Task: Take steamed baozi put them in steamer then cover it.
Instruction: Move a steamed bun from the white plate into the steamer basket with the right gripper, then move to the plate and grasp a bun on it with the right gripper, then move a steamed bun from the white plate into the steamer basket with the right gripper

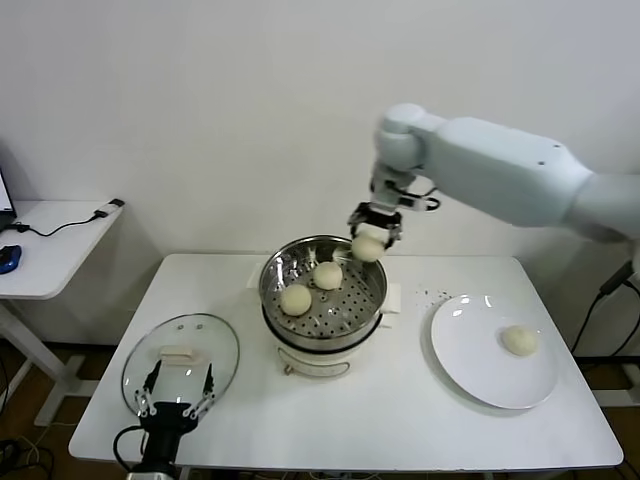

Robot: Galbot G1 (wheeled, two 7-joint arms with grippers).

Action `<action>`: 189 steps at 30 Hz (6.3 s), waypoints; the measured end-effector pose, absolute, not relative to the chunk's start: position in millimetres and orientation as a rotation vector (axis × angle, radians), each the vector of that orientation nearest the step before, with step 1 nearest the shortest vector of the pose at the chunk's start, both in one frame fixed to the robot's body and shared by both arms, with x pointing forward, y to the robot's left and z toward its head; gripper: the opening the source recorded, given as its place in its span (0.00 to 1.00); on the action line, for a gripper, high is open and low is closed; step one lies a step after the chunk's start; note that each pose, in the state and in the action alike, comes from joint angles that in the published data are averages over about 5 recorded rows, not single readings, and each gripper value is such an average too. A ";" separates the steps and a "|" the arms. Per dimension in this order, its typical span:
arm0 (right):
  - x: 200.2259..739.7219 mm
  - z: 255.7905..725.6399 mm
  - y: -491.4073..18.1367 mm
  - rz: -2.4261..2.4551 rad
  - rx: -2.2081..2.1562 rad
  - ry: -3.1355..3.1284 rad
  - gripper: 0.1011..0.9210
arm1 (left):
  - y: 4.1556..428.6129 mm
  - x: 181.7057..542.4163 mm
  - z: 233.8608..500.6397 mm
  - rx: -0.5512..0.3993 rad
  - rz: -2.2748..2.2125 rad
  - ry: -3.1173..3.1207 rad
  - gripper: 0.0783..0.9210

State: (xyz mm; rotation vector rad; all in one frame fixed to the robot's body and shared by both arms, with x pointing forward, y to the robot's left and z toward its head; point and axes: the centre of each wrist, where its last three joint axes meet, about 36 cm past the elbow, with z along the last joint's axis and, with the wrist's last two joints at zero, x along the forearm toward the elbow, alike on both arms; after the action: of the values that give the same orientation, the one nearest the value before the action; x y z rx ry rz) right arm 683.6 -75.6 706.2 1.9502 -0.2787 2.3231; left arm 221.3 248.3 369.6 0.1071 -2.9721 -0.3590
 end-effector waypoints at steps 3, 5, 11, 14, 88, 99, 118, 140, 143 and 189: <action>675.5 689.9 -50.5 2.338 1.998 -0.168 0.72 | 250.7 218.9 368.6 0.110 -0.360 -2.967 0.88; 669.8 678.4 -36.4 2.340 2.030 -0.105 0.72 | 252.5 217.8 368.7 0.112 -0.360 -2.965 0.88; 656.3 644.3 -11.2 2.319 2.112 0.029 0.72 | 253.4 216.5 370.0 0.113 -0.356 -2.967 0.88; 651.3 630.6 -4.3 2.304 2.144 0.072 0.72 | 254.1 215.2 369.0 0.113 -0.356 -2.964 0.88; 633.0 517.7 -472.9 1.203 1.137 -1.348 0.88 | 249.4 206.9 367.3 0.098 -0.377 -2.937 0.88; 627.4 481.4 -505.9 1.178 1.070 -1.332 0.88 | 250.1 204.6 362.4 0.108 -0.379 -2.921 0.88; 639.6 453.2 -506.0 1.165 1.064 -1.301 0.79 | 249.7 203.8 359.1 0.116 -0.381 -2.916 0.88; 673.1 519.2 -471.1 1.150 1.102 -1.437 0.68 | 242.8 200.3 366.8 0.102 -0.369 -2.942 0.88; 688.3 551.2 -448.8 1.166 1.127 -1.477 0.68 | 241.2 200.5 368.5 0.096 -0.366 -2.949 0.88; 710.4 604.7 -116.6 1.280 1.412 -1.281 0.69 | 243.1 207.7 360.1 0.040 -0.345 -2.968 0.88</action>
State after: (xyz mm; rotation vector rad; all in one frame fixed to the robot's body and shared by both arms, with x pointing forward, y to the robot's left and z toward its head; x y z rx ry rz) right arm 710.4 -116.6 604.7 1.4123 -1.2805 1.2805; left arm 207.7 243.1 360.1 0.0398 -2.9680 -0.3448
